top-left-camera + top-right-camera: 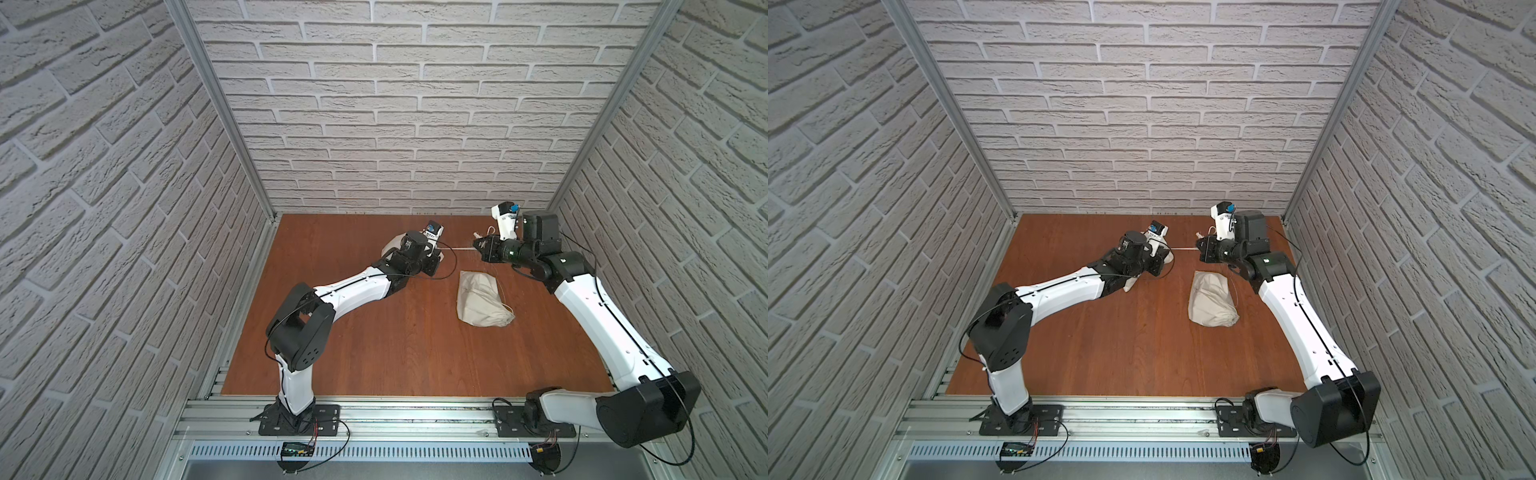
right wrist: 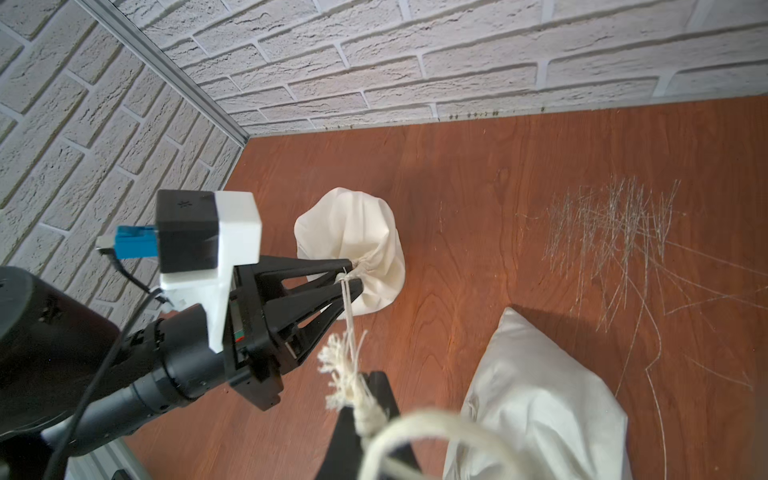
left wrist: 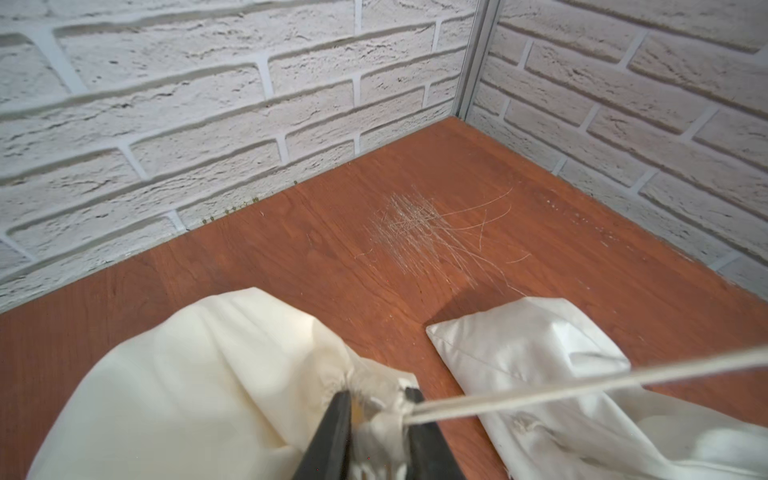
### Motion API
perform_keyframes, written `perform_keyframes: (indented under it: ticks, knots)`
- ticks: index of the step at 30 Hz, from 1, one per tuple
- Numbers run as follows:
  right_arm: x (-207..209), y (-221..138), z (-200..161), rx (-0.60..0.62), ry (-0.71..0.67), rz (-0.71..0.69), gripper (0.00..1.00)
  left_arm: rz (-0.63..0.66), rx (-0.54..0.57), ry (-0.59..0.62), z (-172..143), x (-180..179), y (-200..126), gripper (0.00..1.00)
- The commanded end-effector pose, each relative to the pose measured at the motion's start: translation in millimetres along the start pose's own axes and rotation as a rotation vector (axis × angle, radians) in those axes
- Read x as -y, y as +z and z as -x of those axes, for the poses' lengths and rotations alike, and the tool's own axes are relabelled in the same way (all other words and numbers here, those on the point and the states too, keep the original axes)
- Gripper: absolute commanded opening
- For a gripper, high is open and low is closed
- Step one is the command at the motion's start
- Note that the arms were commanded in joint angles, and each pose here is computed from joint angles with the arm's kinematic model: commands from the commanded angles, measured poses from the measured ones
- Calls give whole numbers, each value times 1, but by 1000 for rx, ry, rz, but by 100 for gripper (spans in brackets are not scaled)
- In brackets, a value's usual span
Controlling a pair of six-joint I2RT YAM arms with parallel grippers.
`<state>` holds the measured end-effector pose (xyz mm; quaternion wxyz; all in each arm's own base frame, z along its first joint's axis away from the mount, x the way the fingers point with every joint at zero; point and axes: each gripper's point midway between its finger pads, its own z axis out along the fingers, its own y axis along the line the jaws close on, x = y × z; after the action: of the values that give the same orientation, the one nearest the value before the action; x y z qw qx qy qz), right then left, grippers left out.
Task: Close the soil bag
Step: Frap the soil bag at the center of the board.
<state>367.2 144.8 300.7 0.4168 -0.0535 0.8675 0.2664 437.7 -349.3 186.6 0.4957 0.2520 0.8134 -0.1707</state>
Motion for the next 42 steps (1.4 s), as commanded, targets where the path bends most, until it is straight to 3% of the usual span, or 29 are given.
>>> perform_keyframes:
  ticks: [1, 10, 17, 22, 26, 33, 37, 42]
  knots:
    - [-8, -79, 72, 318, -44, -37, 3, 598, -642, 40, -191, -169, -39, 30]
    - [-12, -77, 73, 303, -53, -17, 3, 655, -621, -52, -198, -188, -54, 44]
    - [-13, -61, 71, 267, -37, 22, 3, 688, -599, -164, -201, -211, -71, 46]
    - [-25, -49, 72, 233, -59, 74, 3, 476, -390, -28, -138, -154, -66, 81]
    - [-33, -34, 71, 209, -71, 98, 3, 272, -263, 3, -88, -103, -67, 98]
    - [-37, -18, 68, 182, -78, 113, 3, -3, -126, 108, -19, -33, -73, 98]
    - [-35, -16, 65, 174, -80, 105, 3, -222, -43, 183, 23, 17, -78, 98]
    - [-34, -19, 64, 174, -87, 99, 3, -476, -13, 213, 53, 59, -72, 90]
